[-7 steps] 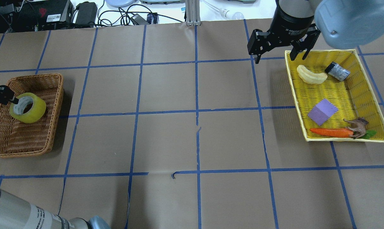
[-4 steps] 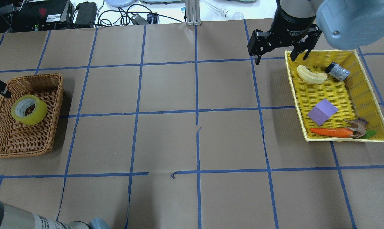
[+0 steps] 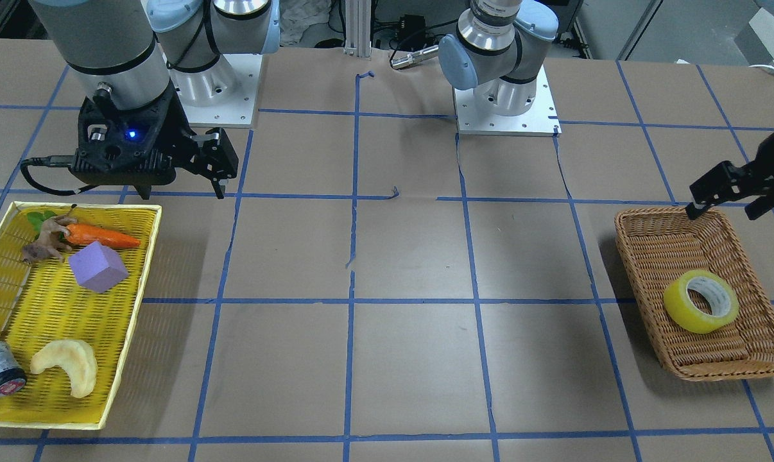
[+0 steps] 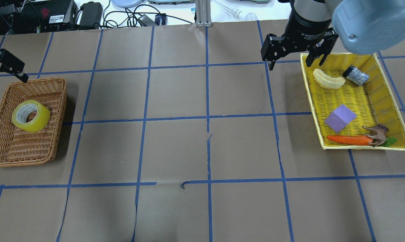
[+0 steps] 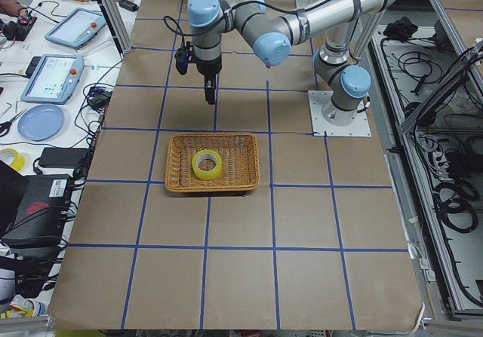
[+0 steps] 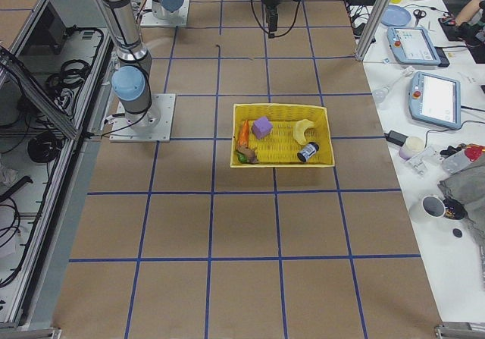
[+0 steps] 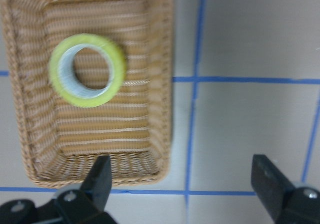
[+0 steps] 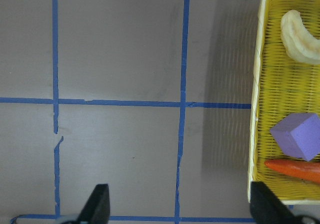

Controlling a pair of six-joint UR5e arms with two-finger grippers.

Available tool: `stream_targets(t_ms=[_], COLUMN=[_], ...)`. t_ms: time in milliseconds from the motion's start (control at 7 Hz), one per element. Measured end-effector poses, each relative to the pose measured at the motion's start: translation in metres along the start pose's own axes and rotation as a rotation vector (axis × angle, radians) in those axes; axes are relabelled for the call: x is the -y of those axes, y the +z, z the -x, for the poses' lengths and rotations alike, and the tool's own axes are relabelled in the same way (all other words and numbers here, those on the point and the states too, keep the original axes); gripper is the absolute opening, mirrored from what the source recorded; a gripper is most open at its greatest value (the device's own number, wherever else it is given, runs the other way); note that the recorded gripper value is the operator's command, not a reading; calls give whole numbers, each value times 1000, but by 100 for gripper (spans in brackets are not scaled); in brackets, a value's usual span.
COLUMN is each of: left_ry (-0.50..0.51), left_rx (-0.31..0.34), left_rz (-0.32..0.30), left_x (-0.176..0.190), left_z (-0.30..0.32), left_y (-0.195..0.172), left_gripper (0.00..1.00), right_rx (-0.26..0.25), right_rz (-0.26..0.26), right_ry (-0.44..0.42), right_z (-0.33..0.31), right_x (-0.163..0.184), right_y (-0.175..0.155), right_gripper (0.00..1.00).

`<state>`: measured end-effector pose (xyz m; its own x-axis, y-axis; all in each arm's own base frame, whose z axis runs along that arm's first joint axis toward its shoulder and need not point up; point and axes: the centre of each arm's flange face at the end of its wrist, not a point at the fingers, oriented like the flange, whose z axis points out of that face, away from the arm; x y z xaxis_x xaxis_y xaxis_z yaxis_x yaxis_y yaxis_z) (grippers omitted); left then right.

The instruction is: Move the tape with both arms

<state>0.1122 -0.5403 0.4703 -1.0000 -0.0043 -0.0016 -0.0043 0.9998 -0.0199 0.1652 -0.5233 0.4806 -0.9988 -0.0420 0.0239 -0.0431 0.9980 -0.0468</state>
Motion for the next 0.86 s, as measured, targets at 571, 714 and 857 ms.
stream_targets(t_ms=[571, 714, 857], left_ry=[48, 39, 30], left_rx=[-12, -17, -19], left_rz=[-6, 1, 7], left_x=[-14, -18, -20], left_z=[-161, -193, -209], left_y=[-25, -22, -19], left_gripper=[100, 100, 100], right_rx=[0, 0, 0], right_rz=[1, 2, 2], right_ry=[1, 1, 1], right_z=[0, 0, 0], right_x=[0, 0, 0], right_y=[0, 0, 0], right_gripper=[100, 100, 100])
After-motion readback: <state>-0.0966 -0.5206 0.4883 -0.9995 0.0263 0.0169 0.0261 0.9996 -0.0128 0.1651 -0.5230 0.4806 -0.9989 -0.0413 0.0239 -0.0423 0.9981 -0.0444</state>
